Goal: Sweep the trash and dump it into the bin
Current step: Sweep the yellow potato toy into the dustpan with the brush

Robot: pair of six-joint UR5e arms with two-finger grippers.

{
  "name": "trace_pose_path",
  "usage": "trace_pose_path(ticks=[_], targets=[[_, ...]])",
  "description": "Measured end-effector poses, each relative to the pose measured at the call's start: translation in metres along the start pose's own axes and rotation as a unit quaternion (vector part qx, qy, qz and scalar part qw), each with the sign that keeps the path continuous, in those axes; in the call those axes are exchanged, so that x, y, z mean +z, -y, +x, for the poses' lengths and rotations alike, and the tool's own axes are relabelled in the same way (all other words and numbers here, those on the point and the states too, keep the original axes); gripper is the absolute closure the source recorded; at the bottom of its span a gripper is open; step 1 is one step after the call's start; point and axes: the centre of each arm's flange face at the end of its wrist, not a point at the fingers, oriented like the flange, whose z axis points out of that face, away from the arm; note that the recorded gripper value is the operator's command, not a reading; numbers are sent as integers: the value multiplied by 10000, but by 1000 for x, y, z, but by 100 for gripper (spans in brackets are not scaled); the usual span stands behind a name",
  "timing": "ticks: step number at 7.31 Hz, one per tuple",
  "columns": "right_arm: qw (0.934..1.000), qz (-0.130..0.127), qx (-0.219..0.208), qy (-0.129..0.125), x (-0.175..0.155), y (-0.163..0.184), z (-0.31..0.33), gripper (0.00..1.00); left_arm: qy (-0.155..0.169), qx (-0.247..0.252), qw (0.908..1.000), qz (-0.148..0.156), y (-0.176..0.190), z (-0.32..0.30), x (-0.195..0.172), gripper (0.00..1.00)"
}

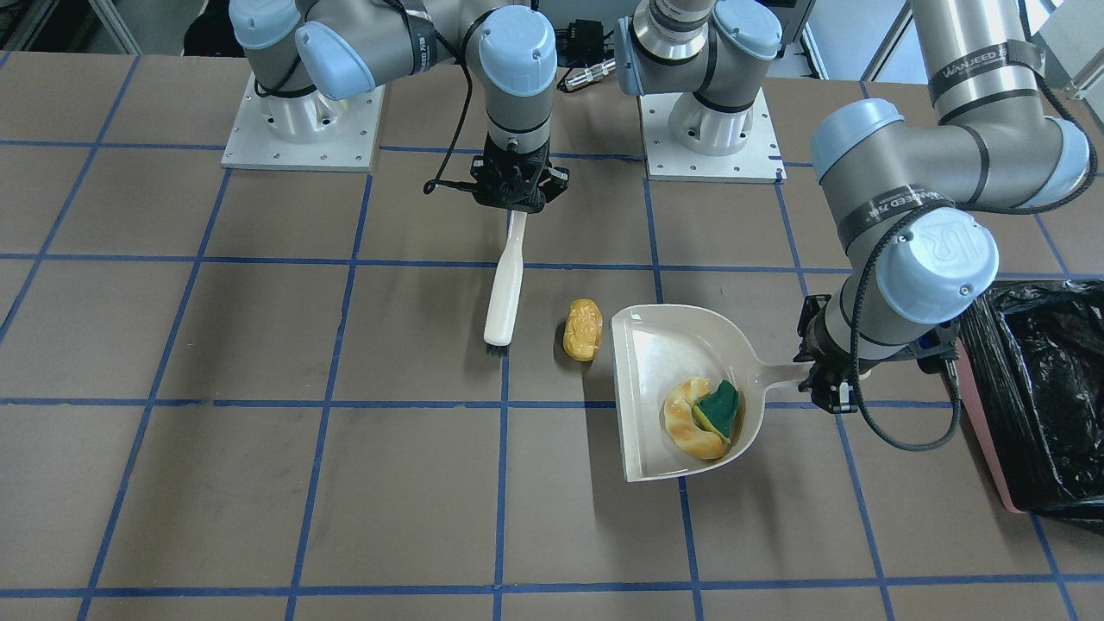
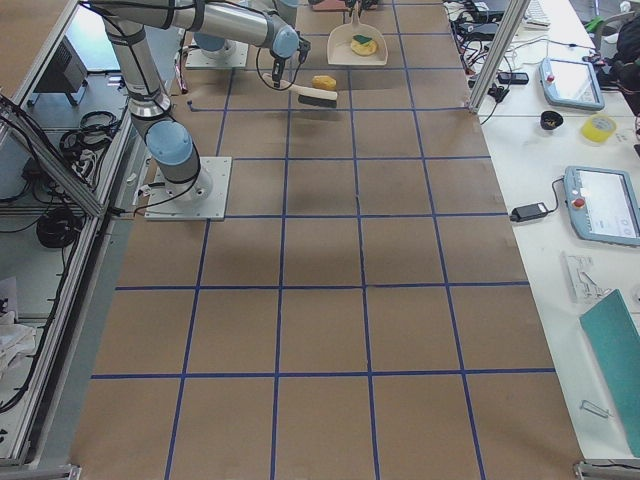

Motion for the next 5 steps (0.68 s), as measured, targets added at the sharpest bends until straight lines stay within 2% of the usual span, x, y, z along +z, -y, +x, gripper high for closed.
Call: trace_pose_path(ticks=[2,5], targets=[[9999,88,17,121,14,-4,3,100,21,-59,9995,300,-2,-30,33,100],[9997,146,49,177,16,-8,-1,100,148,-185,9979,602,-13,-84,62,100]])
